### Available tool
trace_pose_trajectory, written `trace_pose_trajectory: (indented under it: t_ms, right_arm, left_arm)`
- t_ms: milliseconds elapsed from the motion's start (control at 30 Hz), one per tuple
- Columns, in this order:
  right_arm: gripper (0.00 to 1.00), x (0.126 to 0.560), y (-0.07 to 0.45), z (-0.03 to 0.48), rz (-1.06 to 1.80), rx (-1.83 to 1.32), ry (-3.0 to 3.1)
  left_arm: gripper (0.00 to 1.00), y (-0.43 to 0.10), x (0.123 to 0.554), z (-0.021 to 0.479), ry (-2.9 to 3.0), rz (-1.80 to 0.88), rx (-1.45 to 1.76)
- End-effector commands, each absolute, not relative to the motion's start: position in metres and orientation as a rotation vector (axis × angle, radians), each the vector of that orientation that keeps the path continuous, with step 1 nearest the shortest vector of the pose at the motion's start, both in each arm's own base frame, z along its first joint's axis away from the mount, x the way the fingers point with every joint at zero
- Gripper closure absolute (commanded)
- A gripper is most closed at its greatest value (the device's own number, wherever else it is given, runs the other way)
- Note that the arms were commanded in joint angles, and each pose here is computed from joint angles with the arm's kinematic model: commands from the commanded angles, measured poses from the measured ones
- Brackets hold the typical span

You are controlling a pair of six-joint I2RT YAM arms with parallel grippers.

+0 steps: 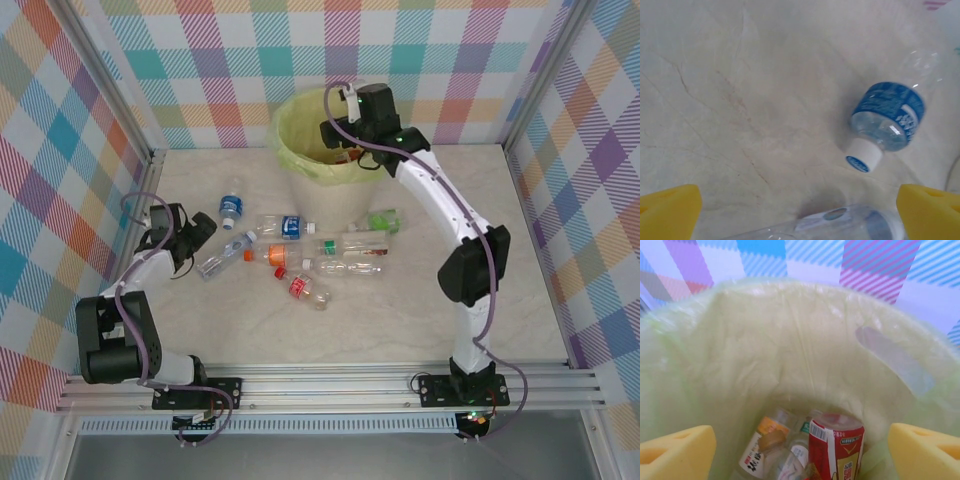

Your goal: Put the plastic bottles in the bin

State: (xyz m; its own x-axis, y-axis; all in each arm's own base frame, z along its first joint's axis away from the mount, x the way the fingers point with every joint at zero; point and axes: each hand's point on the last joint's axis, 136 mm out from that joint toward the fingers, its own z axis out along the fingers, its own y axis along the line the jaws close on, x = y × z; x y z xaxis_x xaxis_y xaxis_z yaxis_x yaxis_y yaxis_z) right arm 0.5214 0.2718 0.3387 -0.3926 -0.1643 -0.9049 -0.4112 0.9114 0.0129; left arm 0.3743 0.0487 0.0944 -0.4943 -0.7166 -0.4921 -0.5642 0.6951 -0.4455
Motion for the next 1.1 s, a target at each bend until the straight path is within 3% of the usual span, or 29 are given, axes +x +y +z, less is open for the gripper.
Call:
trace_pose_trajectory:
  t_ms: [0,267,600,1067]
  right_arm:
    - [0.09,0.502,0.277,0.386,0.383,-0.416,1.836]
    - [0.00,0.456,0.260,0.403,0.448,-0.423,1.758]
    - [0.00,0.386,0.228,0.383,0.540,-0.367,1.665]
    - [0.00,0.378,0.204,0.360,0.478,-0.275,1.676]
  left_arm:
    - [0.00,0.044,0.388,0.099,2.224,-0.365,-0.957]
    - [0.00,0.037,0.385,0.076,2.293,-0.388,-0.935]
    - [0.00,0.025,0.360,0.069,2.324,-0.443,-0.950]
    - [0.00,-0.015,0.291,0.049,2.524,-0.226,-0.778]
